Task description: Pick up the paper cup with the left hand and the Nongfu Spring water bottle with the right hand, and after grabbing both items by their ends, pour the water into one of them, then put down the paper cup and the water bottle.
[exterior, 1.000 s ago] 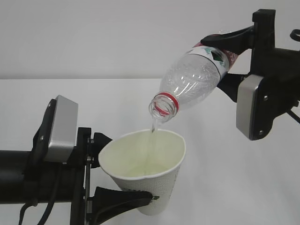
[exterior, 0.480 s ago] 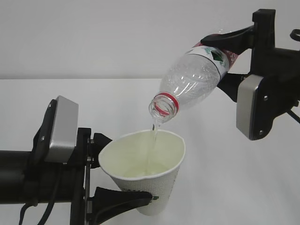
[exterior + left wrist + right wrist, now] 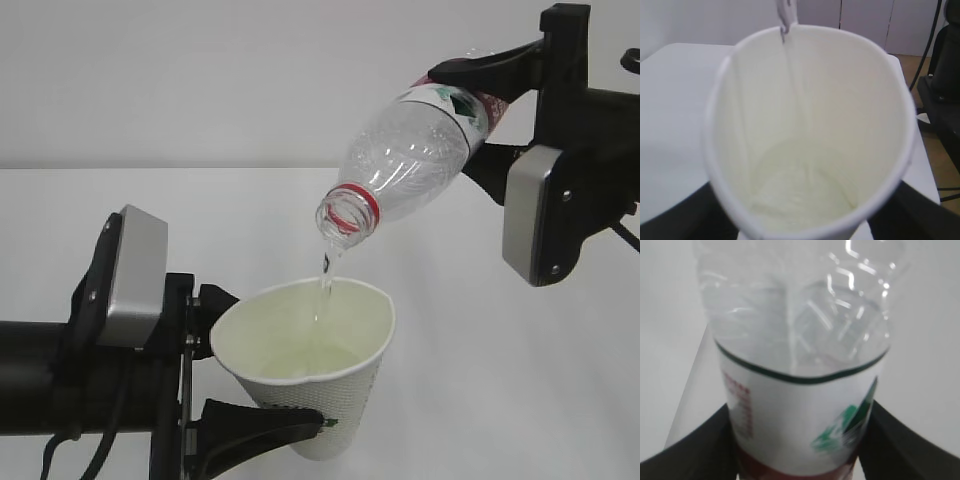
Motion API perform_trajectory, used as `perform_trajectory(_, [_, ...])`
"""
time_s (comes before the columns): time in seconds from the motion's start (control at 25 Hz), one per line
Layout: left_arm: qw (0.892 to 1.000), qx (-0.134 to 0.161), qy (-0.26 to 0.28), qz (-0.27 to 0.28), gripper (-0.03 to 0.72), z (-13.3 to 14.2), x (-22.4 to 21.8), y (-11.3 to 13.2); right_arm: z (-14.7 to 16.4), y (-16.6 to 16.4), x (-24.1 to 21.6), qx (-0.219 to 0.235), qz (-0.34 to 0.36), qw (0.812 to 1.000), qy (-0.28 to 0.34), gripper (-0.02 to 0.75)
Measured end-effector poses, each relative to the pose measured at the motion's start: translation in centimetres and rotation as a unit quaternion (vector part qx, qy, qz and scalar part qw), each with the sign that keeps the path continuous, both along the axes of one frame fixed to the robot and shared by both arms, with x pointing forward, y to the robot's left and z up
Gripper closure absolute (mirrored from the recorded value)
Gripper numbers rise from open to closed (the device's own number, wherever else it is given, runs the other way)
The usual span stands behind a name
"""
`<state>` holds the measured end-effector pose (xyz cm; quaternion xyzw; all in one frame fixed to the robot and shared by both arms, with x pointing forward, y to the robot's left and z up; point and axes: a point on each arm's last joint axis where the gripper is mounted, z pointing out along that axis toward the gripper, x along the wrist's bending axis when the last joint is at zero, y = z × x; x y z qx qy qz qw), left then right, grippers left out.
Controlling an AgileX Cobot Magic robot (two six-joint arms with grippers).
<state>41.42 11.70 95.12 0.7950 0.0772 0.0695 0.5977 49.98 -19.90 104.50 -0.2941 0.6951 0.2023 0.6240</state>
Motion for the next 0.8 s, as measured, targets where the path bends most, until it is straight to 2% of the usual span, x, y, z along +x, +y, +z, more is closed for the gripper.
perform_trajectory(0.8, [1.0, 0.001, 0.0, 0.001, 0.176, -0.01, 0.02, 0.01, 0.0, 0.0, 0.0, -0.001, 0.0, 1.0, 0.0, 0.257])
